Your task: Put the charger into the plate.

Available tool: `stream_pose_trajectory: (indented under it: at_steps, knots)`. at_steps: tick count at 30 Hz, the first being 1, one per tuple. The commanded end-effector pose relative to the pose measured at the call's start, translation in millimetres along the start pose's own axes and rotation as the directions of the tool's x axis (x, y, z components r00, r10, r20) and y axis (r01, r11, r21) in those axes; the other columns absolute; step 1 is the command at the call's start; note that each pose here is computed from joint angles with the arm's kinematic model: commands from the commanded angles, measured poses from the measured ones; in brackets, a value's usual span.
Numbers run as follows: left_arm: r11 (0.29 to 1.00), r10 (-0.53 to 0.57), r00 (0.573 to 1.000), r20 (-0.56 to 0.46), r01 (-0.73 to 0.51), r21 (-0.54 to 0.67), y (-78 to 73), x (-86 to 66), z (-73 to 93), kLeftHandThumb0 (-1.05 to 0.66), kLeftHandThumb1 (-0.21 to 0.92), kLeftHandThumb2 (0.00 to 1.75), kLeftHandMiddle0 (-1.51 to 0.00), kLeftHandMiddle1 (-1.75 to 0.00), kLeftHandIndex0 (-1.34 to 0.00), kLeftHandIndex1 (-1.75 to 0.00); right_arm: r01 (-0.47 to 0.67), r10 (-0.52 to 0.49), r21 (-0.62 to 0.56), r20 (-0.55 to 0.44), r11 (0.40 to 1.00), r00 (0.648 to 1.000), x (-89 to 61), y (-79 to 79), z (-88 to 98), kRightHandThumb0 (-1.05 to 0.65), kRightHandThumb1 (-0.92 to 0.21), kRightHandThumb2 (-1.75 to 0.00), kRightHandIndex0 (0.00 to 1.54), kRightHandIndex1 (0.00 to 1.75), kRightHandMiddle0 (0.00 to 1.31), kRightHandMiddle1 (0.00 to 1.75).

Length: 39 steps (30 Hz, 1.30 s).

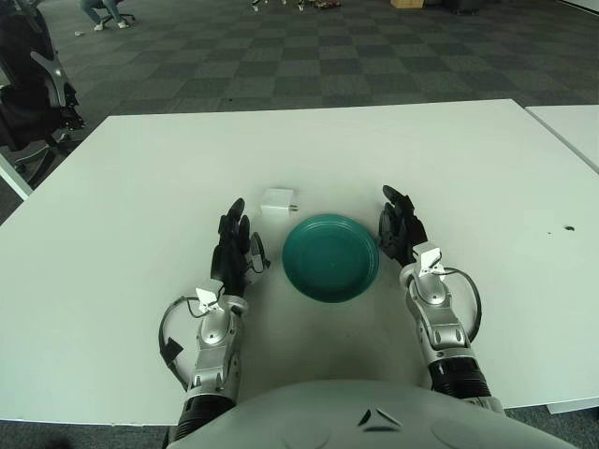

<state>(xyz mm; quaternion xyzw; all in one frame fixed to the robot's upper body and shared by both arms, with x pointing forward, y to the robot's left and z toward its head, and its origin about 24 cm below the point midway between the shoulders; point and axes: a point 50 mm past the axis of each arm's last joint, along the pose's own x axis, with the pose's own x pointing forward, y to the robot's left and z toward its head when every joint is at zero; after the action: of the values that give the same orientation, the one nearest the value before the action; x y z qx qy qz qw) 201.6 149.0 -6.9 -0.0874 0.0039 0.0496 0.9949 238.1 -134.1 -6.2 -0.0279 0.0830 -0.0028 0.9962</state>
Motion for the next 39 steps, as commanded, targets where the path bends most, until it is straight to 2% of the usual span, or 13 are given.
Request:
stream_pose_trajectory:
  at_steps: [1, 3, 7, 9, 11, 14, 17, 20, 23, 29, 35, 39]
  knots:
    - [0.998, 0.002, 1.000, -0.003, -0.002, 0.059, 1.3, 10.2, 6.1, -0.82, 0.92, 0.98, -0.21, 0.00, 0.00, -0.48, 0.009, -0.010, -0.004, -0.294, 1.000, 0.956, -20.7, -2.5, -54.2, -0.88, -0.92, -0.84, 0.17, 0.00, 0.00, 0.42]
    - [0.996, -0.005, 1.000, 0.015, 0.004, 0.084, -0.2, 17.0, 12.6, -0.82, 0.92, 0.97, -0.20, 0.00, 0.00, -0.47, 0.008, -0.009, -0.004, -0.295, 1.000, 0.956, -20.2, -2.1, -54.4, -0.88, -0.92, -0.84, 0.17, 0.00, 0.00, 0.42]
    - [0.977, -0.026, 0.997, 0.076, 0.009, 0.212, -0.1, 33.5, 30.6, -0.82, 0.92, 0.96, -0.18, 0.00, 0.00, -0.47, 0.008, -0.009, -0.004, -0.296, 1.000, 0.955, -19.7, -1.4, -54.9, -0.88, -0.92, -0.85, 0.18, 0.00, 0.00, 0.42]
    - [0.913, -0.057, 0.984, 0.170, -0.017, 0.408, 2.3, 45.4, 44.5, -0.83, 0.92, 0.95, -0.18, 0.00, 0.00, -0.50, 0.009, -0.011, -0.008, -0.297, 1.000, 0.955, -19.6, -1.4, -55.1, -0.88, -0.92, -0.85, 0.18, 0.01, 0.00, 0.42]
    - [0.841, -0.102, 0.964, 0.247, -0.049, 0.539, 1.4, 53.1, 54.6, -0.84, 0.92, 0.94, -0.19, -0.01, 0.00, -0.54, 0.010, -0.012, -0.011, -0.298, 1.000, 0.954, -19.3, -1.6, -55.2, -0.89, -0.92, -0.85, 0.19, 0.01, 0.00, 0.43]
    - [0.772, -0.149, 0.940, 0.307, -0.083, 0.630, 2.7, 61.2, 61.0, -0.86, 0.92, 0.89, -0.20, -0.01, 0.00, -0.61, 0.012, -0.015, -0.012, -0.301, 1.000, 0.953, -18.7, -2.0, -55.5, -0.89, -0.92, -0.86, 0.19, 0.01, 0.00, 0.44]
    - [0.594, -0.267, 0.894, 0.360, -0.142, 0.792, 12.7, 76.7, 73.0, -0.95, 0.92, 0.78, -0.22, -0.01, 0.00, -0.72, 0.017, -0.020, -0.012, -0.305, 1.000, 0.952, -18.2, -2.8, -56.0, -0.89, -0.92, -0.86, 0.19, 0.01, 0.00, 0.44]
    - [0.466, -0.362, 0.870, 0.334, -0.141, 0.873, 18.4, 84.2, 77.7, -1.02, 0.92, 0.70, -0.23, -0.01, -0.01, -0.87, 0.017, -0.020, -0.011, -0.306, 1.000, 0.952, -17.8, -3.3, -56.4, -0.89, -0.92, -0.86, 0.19, 0.01, 0.00, 0.44]
    - [0.321, -0.461, 0.848, 0.263, -0.117, 0.940, 14.6, 93.4, 84.9, -1.04, 0.92, 0.64, -0.24, -0.01, -0.04, -0.99, 0.016, -0.018, -0.009, -0.308, 1.000, 0.951, -17.6, -3.0, -56.9, -0.88, -0.92, -0.86, 0.19, 0.00, 0.00, 0.43]
    - [0.118, -0.534, 0.834, 0.143, -0.094, 0.989, 5.5, 111.3, 94.8, -1.05, 0.92, 0.57, -0.23, 0.00, -0.08, -1.11, 0.014, -0.016, -0.008, -0.307, 1.000, 0.952, -17.9, -1.8, -57.5, -0.87, -0.92, -0.85, 0.17, 0.00, 0.00, 0.42]
    - [-0.010, -0.577, 0.815, 0.042, -0.058, 0.998, 3.5, 121.1, 96.8, -1.05, 0.92, 0.52, -0.19, 0.00, -0.06, -1.11, 0.023, -0.025, -0.009, -0.312, 1.000, 0.950, -18.9, -1.3, -58.4, -0.87, -0.92, -0.86, 0.17, 0.00, 0.00, 0.42]
    - [-0.057, -0.598, 0.801, -0.025, -0.011, 0.998, 3.4, 125.3, 96.7, -1.05, 0.92, 0.50, -0.17, 0.00, -0.05, -1.09, 0.024, -0.027, -0.012, -0.312, 1.000, 0.950, -19.5, -2.0, -58.8, -0.88, -0.92, -0.86, 0.18, 0.00, 0.00, 0.43]
